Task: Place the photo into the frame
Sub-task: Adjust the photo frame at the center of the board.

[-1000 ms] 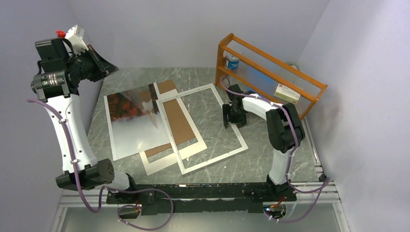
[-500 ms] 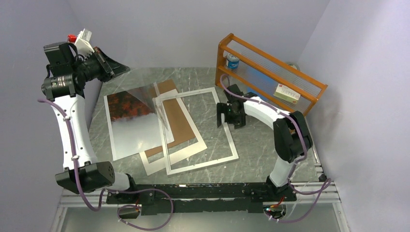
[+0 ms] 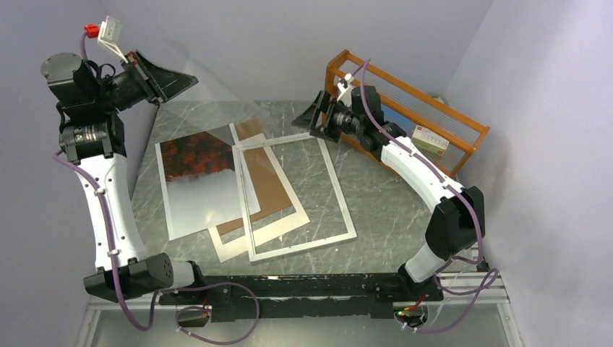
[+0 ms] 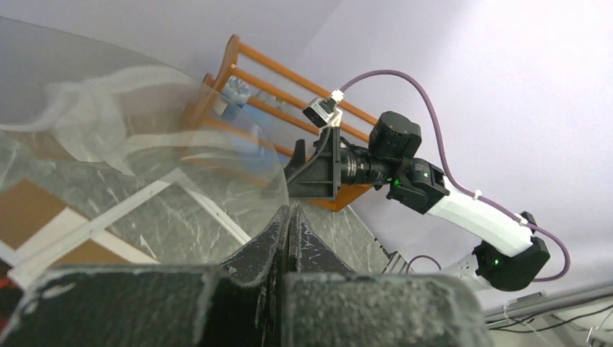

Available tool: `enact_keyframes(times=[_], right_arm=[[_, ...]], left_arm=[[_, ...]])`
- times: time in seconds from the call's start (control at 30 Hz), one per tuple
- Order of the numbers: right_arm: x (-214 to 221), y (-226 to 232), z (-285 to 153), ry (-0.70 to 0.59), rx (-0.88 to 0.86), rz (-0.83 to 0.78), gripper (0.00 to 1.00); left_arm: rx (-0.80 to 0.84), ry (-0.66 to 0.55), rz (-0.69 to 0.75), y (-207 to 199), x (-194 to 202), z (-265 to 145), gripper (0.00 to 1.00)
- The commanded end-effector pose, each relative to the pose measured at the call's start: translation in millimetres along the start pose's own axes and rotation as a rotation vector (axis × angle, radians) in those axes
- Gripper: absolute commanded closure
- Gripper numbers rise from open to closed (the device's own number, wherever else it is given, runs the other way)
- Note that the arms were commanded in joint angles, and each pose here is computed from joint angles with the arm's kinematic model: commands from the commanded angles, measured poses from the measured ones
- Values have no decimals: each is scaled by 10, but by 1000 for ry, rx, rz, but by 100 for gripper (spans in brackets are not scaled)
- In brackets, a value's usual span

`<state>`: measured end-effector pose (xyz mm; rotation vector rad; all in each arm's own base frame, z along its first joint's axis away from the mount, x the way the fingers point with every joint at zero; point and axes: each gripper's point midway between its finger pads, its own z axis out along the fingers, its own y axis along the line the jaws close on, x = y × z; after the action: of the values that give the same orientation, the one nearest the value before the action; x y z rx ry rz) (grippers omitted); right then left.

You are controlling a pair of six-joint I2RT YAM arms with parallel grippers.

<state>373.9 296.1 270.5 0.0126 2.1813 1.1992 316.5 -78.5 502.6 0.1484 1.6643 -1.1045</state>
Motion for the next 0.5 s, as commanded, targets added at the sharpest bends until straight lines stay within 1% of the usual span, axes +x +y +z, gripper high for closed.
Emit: enact_keyframes(times=[0.0,0.1,0.2,0.3,0.4,0.47], right_arm=[[-481,1020,-340,-152,-377,94,1],[-566,1158,-440,-189,-443,188,1],[-628,1256,-528,-229,-518,230,1],[-606,1287,-528,-211,-583,289,1],[-614,1403,-630,-201,-709,347,1],[-636,1449,-631,-188,-727,366,1]], left_arm=[[161,-43,149,-687,-183,-142,97],[157,-64,123,-815,-261,-174,97],[157,-80,45,-849,-313,-168,98],[184,-82,-26,-866,-337,-152,98],[191,-84,-71,-847,-374,-130,97],[193,-75,-98,-833,-387,-115,97]])
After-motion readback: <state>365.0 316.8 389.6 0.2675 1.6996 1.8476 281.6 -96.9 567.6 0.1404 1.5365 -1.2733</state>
